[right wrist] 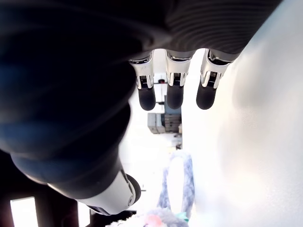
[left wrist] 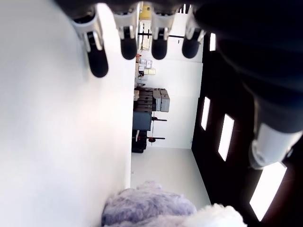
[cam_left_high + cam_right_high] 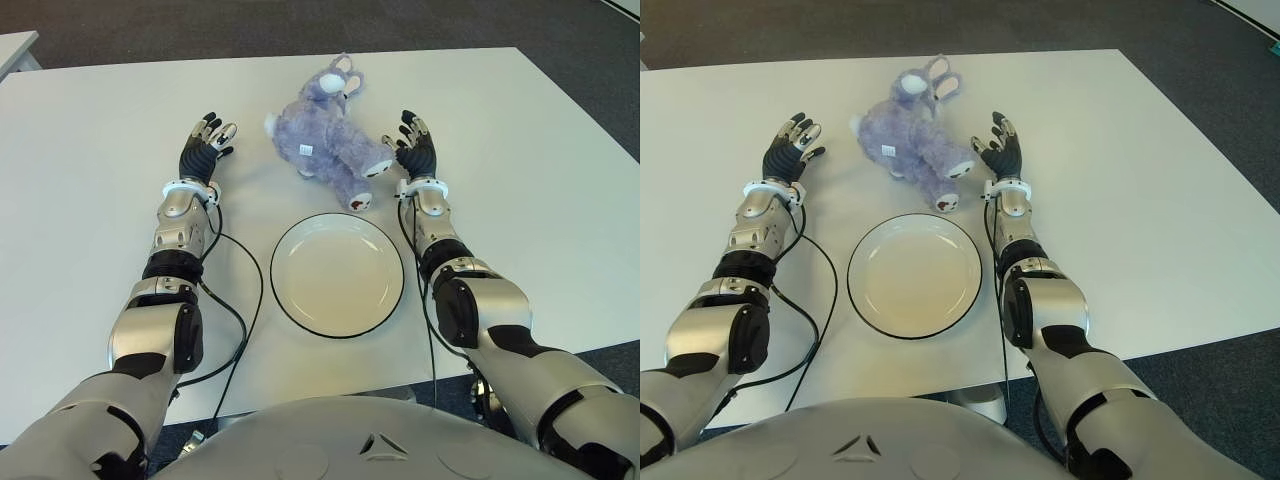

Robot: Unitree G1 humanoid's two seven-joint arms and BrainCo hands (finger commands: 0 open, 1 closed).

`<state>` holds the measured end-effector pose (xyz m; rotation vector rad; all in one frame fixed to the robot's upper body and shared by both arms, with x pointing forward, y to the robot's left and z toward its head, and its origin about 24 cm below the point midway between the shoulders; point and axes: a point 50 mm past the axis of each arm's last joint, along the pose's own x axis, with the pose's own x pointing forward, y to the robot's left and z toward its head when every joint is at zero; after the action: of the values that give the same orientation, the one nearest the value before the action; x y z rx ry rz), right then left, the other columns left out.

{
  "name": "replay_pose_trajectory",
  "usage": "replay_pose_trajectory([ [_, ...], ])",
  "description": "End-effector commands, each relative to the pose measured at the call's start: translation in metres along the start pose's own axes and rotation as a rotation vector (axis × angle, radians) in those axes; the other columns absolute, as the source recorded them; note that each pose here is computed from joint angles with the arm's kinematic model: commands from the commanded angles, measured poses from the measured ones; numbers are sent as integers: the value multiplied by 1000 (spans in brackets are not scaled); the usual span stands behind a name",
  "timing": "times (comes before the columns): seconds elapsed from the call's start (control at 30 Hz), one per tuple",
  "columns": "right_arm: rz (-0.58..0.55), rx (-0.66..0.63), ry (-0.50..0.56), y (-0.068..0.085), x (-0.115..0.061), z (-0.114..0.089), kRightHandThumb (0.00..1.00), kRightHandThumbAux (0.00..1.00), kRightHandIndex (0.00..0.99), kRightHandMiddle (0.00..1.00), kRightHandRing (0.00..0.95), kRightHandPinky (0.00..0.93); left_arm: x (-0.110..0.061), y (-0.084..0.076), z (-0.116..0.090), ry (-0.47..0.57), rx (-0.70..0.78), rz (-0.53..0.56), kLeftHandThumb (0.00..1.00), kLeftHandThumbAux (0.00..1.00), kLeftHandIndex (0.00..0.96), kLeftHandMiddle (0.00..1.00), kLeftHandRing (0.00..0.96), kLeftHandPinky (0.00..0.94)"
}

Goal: Put the doll into the plate.

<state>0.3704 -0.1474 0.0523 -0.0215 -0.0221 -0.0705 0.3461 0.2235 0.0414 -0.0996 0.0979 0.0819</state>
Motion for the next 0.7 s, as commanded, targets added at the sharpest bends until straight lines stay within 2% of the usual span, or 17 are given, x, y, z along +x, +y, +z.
replay_pose_trajectory([
  [0.03,-11,18,198,-1,-27,-48,444,900,116,87,63,95,-9,4,-24,102,-1,17,98,583,0,37,10,0],
  [0.7,-17,26,194,-1,-26,-48,438,897,124,89,66,102,-9,4,-24,102,-1,25,95,594,0,35,13,0],
])
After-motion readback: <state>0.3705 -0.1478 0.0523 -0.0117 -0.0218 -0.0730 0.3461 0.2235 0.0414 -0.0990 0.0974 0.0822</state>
